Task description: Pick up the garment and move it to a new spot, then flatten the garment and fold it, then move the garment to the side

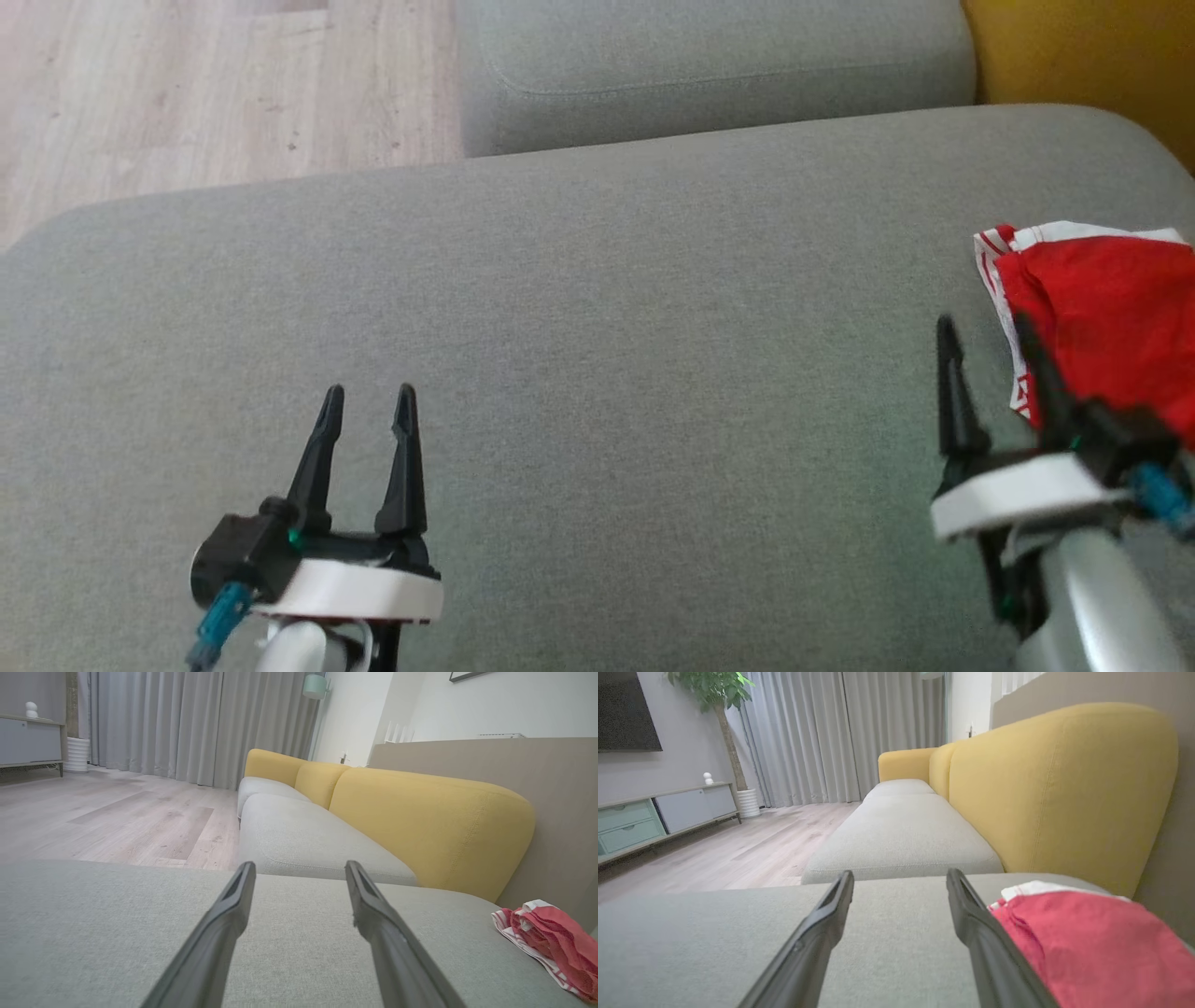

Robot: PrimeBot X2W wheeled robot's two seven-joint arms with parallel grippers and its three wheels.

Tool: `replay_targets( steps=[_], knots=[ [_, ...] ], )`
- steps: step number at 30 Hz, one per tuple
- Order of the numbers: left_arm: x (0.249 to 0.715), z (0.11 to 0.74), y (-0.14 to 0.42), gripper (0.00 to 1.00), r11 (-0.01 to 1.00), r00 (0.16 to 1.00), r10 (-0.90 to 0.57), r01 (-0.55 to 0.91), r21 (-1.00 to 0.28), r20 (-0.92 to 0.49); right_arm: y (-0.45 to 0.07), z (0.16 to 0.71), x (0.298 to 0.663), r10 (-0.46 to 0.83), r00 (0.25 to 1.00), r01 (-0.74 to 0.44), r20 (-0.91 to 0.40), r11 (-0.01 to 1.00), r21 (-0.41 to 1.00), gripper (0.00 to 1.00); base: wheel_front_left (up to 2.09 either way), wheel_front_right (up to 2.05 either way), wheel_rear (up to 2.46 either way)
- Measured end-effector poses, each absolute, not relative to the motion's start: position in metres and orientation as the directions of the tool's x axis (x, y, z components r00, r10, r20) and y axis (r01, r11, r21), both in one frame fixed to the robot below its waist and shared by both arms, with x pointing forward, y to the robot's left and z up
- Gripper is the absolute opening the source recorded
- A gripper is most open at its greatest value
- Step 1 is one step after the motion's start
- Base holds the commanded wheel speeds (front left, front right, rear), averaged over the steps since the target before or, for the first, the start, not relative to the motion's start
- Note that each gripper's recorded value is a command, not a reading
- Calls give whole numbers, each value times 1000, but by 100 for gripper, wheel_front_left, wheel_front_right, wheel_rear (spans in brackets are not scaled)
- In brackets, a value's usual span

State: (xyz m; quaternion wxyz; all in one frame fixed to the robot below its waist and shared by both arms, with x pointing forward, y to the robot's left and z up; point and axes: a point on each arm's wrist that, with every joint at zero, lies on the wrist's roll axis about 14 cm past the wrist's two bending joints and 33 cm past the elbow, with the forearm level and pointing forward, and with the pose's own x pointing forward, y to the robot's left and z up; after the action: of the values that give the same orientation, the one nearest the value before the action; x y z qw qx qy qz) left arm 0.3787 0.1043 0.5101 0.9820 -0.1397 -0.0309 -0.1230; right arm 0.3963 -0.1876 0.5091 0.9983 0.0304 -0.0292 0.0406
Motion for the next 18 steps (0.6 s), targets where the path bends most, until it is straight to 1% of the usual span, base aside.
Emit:
replay_targets(
  steps=[4,7,10,18],
  knots=[
    [374,507,112,100,936,974,-210,226,-269,87,-179,487,381,67,998,-68,9,991,116,100,0,0,0],
    [374,505,115,100,938,976,-203,217,-269,80,-177,478,372,67,998,-64,-16,990,129,100,0,0,0],
    [370,494,117,100,921,981,-188,193,-338,49,-176,481,371,65,998,-64,-4,989,134,100,0,0,0],
    [369,489,116,100,922,980,-196,195,-335,33,-175,487,372,64,998,-66,16,988,138,100,0,0,0]
  ],
)
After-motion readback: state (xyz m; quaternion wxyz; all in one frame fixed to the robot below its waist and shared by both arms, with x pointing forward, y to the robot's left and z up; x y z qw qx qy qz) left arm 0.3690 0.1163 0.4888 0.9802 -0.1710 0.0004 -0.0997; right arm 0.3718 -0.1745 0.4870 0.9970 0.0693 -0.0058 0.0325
